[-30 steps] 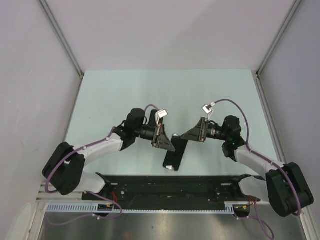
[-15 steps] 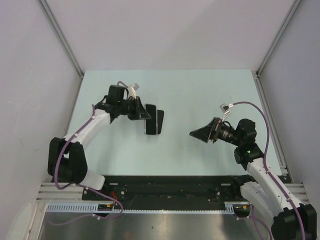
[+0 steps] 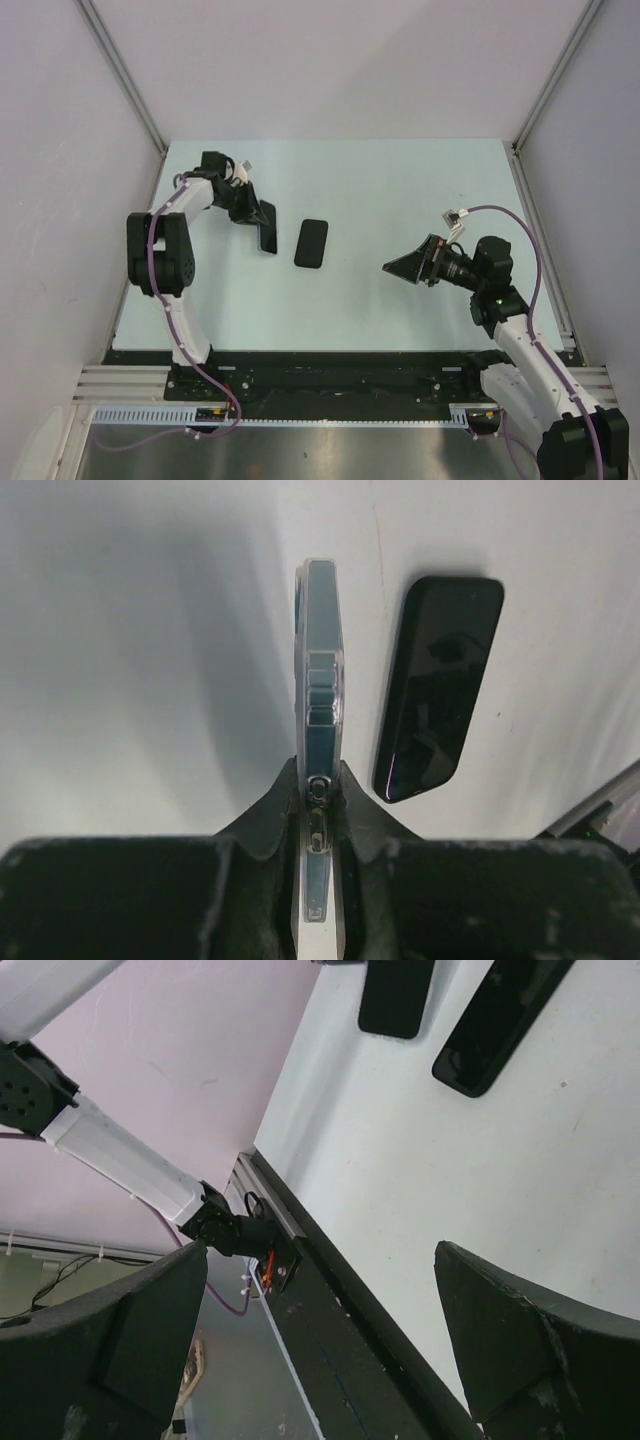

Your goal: Put the phone into the phone case

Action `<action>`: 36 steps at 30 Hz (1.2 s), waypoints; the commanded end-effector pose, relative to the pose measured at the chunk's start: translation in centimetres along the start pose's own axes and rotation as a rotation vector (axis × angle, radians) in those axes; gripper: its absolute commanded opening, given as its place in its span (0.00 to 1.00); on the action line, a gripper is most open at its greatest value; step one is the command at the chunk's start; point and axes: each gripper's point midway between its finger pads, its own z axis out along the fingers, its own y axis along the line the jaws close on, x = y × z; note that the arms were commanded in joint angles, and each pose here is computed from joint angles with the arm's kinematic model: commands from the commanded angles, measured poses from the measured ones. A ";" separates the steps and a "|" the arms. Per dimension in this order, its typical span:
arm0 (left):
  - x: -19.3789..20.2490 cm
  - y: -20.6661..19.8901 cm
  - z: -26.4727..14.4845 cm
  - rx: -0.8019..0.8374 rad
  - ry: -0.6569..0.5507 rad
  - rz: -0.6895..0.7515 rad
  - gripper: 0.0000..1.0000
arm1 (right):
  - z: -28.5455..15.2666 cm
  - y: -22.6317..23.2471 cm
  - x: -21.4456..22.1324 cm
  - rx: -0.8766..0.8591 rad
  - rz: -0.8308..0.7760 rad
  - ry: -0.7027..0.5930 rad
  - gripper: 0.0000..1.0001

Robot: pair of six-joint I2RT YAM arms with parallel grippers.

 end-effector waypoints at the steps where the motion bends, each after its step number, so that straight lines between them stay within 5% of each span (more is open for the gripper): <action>1: 0.6 -1.9 1.4 0.153 0.087 0.046 0.01 | -0.3 0.9 -0.8 -0.015 -0.045 -0.021 1.00; 4: 1.0 -0.8 2.8 0.141 0.142 0.034 0.06 | -0.5 1.0 -0.9 -0.016 -0.052 -0.028 1.00; 10: 1.3 1.6 4.2 0.037 0.186 -0.015 0.33 | -0.5 0.4 -0.8 0.008 -0.044 -0.025 1.00; 19: -1.3 3.3 0.7 -0.193 0.070 0.006 0.58 | -0.7 -1.4 -0.6 0.081 -0.028 -0.018 1.00; 22: -1.7 3.4 -1.3 -0.277 -0.006 -0.033 0.69 | -1.2 -4.6 -0.3 0.269 -0.060 -0.012 1.00; 30: -1.9 -5.2 -7.8 -0.174 -0.251 0.128 1.00 | -2.1 -7.1 -1.7 0.471 -0.056 -0.022 1.00; 36: 2.4 -11.7 -10.4 0.050 -0.355 0.253 1.00 | -0.9 -4.1 -4.2 0.383 -0.048 -0.043 1.00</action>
